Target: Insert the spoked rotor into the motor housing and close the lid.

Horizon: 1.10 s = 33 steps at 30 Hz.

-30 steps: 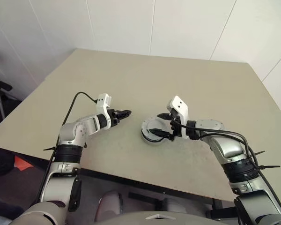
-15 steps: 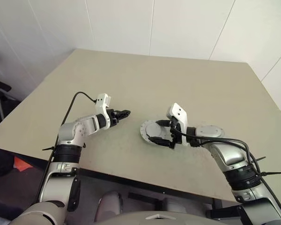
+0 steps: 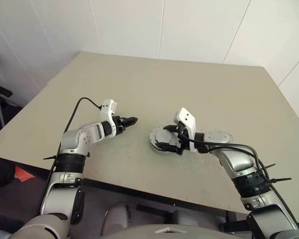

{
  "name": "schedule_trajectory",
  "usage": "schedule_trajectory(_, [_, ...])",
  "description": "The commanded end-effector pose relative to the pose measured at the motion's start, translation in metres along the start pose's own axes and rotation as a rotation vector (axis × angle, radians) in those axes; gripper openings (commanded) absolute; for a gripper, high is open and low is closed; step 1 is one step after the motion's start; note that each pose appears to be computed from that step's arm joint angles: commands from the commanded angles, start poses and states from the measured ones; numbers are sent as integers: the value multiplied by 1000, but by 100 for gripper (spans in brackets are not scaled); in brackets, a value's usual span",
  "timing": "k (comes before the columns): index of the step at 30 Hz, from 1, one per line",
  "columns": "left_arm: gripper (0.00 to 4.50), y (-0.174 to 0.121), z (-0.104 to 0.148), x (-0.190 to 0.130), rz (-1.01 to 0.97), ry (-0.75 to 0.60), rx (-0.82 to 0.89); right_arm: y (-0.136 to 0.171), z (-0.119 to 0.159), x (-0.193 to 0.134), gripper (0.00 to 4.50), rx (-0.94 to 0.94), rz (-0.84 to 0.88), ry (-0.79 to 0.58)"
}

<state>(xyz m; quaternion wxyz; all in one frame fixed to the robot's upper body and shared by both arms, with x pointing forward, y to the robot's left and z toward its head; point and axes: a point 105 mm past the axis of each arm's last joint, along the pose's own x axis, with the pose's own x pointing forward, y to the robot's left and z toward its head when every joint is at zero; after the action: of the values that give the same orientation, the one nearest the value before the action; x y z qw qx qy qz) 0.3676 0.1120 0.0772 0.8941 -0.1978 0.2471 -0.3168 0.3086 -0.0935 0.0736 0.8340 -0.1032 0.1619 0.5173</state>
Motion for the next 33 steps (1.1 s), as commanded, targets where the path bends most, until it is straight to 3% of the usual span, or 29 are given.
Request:
schedule_trajectory(1, [282,-5,14,-3,-13,-36,38,-2,10,-1,447,-42,4,-20])
schedule_trajectory(7, [282,-5,15,-1,-11,-37,41,-2,11,-3,447,-50,5,-18])
schedule_trajectory(10, [282,-5,15,-1,-11,-36,43,-2,10,-4,386,-44,0,-16])
schedule_trajectory(12, [282,-5,15,-1,-11,-35,44,-1,9,-3,320,-43,-1,-10])
schedule_trajectory(13, [282,-5,15,-1,-11,-34,44,0,8,-3,316,-43,1,-6])
schedule_trajectory(33, [282,-5,13,-1,-11,-33,40,3,15,-13,316,-87,42,-12])
